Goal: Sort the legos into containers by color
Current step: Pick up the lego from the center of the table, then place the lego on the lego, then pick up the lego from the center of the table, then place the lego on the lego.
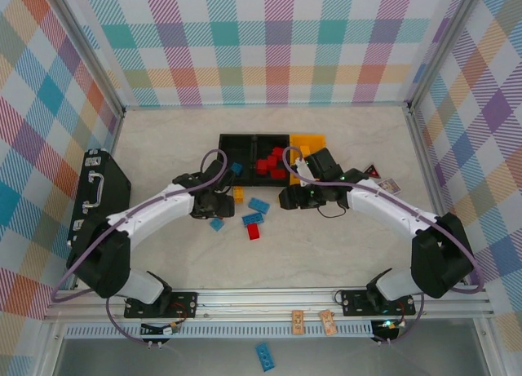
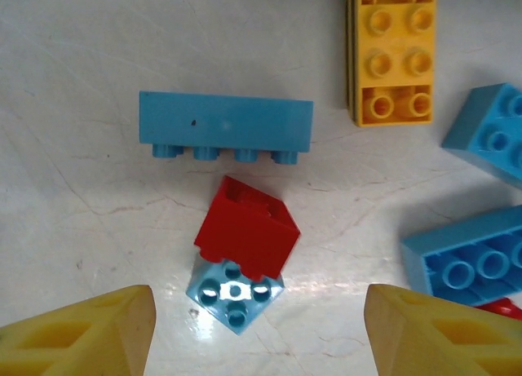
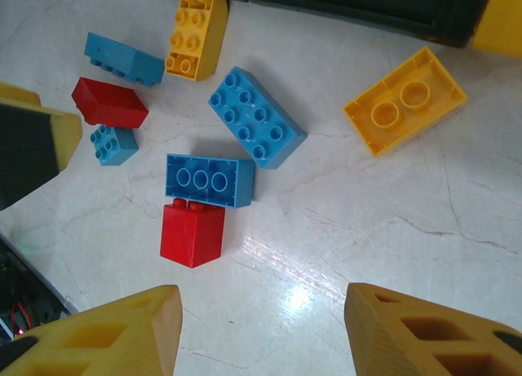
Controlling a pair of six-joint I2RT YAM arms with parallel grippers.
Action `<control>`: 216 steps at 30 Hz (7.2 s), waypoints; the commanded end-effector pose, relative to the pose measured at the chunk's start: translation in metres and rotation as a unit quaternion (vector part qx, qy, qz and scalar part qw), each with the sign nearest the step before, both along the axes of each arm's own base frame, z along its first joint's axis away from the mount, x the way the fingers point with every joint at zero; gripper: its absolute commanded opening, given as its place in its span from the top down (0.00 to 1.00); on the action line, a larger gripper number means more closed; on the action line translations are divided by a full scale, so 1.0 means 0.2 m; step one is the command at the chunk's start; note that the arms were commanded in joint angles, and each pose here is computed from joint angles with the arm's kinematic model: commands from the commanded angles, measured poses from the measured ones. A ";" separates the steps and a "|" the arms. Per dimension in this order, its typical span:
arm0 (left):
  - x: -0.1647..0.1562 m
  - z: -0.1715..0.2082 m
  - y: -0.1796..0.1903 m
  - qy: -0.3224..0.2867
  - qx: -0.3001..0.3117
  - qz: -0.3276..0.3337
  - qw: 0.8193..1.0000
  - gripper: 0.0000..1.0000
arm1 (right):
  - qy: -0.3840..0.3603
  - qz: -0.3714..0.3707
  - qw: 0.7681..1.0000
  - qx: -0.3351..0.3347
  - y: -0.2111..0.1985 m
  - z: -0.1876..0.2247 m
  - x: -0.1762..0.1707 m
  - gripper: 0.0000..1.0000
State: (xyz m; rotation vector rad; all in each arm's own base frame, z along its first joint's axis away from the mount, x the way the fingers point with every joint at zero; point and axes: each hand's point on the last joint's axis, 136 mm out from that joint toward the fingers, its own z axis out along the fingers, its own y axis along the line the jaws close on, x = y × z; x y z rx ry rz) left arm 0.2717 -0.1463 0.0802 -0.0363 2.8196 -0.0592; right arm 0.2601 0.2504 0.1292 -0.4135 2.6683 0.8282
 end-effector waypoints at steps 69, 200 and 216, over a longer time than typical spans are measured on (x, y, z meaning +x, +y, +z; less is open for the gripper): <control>1.05 0.27 -0.73 -0.104 0.007 -0.106 0.989 0.71 | 0.000 -0.116 0.992 0.058 -0.18 0.05 0.07 0.46; 1.10 0.16 -0.22 -0.074 -0.003 0.050 0.996 0.45 | -0.045 -0.046 0.996 0.068 0.15 0.15 0.15 0.41; 1.09 0.18 -0.22 -0.080 -0.015 0.067 0.994 0.25 | -0.048 -0.046 0.995 0.077 0.15 0.17 0.15 0.41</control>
